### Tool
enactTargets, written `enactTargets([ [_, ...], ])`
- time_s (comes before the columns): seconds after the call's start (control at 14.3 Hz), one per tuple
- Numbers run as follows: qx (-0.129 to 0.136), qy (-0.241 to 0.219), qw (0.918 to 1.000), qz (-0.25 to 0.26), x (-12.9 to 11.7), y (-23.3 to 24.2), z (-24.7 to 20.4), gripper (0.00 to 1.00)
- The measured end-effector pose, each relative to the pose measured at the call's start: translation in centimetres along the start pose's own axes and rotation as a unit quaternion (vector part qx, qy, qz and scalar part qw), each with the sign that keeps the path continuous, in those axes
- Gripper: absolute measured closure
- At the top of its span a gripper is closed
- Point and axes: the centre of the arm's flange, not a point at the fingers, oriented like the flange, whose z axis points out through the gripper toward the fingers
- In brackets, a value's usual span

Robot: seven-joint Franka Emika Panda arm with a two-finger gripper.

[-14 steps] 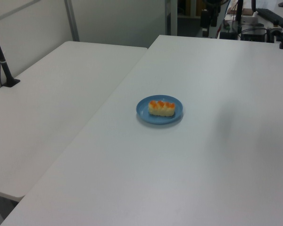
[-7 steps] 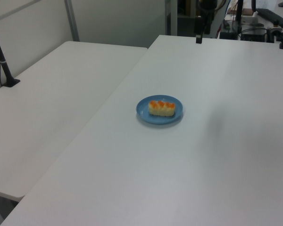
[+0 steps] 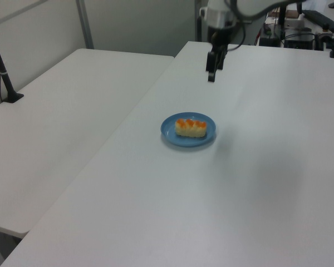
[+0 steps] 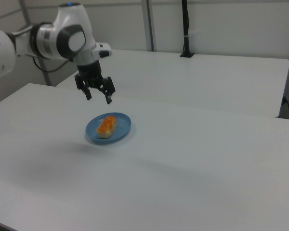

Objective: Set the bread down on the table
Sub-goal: 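Move the gripper down over the bread on the blue plate, then lower the gripper around the bread and close it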

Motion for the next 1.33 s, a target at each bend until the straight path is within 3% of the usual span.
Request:
enactTargets([
  [0.56,0.002,0.017,0.9993,-0.033,3.2,-5.6,13.3,0.00],
  [0.77,-0.018,0.023,0.9992,-0.028,3.5,-6.6,16.0,0.00],
  [1.12,-0.023,0.028,0.9991,-0.022,3.9,-5.7,17.8,0.01],
  [1.19,-0.023,0.028,0.9991,-0.021,3.9,-5.6,17.9,0.16],
  [1.26,-0.023,0.029,0.9991,-0.021,3.9,-5.6,17.9,0.25],
  [1.33,-0.023,0.029,0.9991,-0.020,3.9,-5.6,18.0,0.43],
])
